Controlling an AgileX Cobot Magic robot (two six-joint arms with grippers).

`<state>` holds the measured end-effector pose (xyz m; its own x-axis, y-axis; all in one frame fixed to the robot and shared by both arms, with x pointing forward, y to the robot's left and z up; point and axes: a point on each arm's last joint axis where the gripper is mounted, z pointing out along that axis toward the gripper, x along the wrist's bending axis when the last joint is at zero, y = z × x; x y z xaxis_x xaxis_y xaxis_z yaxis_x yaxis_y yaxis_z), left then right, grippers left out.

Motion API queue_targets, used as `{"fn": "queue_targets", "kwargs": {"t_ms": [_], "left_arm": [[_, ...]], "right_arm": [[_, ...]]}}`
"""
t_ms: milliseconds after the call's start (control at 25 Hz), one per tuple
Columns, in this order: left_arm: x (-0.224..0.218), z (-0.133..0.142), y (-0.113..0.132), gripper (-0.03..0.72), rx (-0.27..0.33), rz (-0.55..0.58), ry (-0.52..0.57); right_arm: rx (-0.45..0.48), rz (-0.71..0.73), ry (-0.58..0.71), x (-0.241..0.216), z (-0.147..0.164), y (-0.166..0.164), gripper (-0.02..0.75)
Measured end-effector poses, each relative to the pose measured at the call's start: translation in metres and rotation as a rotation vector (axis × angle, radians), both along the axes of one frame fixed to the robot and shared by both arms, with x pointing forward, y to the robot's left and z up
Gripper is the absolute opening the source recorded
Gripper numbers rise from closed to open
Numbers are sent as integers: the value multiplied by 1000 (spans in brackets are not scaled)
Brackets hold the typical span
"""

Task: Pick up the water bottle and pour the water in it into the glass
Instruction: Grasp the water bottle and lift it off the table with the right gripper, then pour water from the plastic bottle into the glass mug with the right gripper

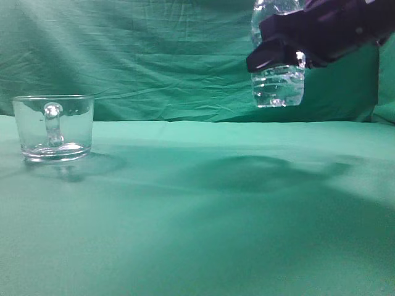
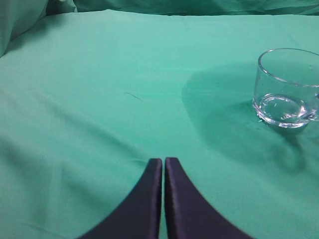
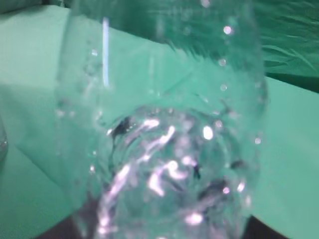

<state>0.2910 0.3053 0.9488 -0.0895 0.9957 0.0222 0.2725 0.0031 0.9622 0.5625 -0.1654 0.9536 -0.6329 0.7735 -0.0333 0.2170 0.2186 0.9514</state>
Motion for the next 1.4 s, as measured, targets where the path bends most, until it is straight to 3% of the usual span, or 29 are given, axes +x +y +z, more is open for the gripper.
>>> {"fn": "queue_targets", "kwargs": {"t_ms": [240, 560, 1000, 1400], "left_arm": [[0, 0, 0, 0, 0, 0, 0], [0, 0, 0, 0, 0, 0, 0], [0, 0, 0, 0, 0, 0, 0], [0, 0, 0, 0, 0, 0, 0]], "right_arm": [[-244, 34, -14, 16, 39, 42, 301], [-434, 107, -134, 27, 70, 104, 301], [-711, 150, -212, 49, 40, 162, 301], [-851, 245, -284, 57, 0, 185, 301]]}}
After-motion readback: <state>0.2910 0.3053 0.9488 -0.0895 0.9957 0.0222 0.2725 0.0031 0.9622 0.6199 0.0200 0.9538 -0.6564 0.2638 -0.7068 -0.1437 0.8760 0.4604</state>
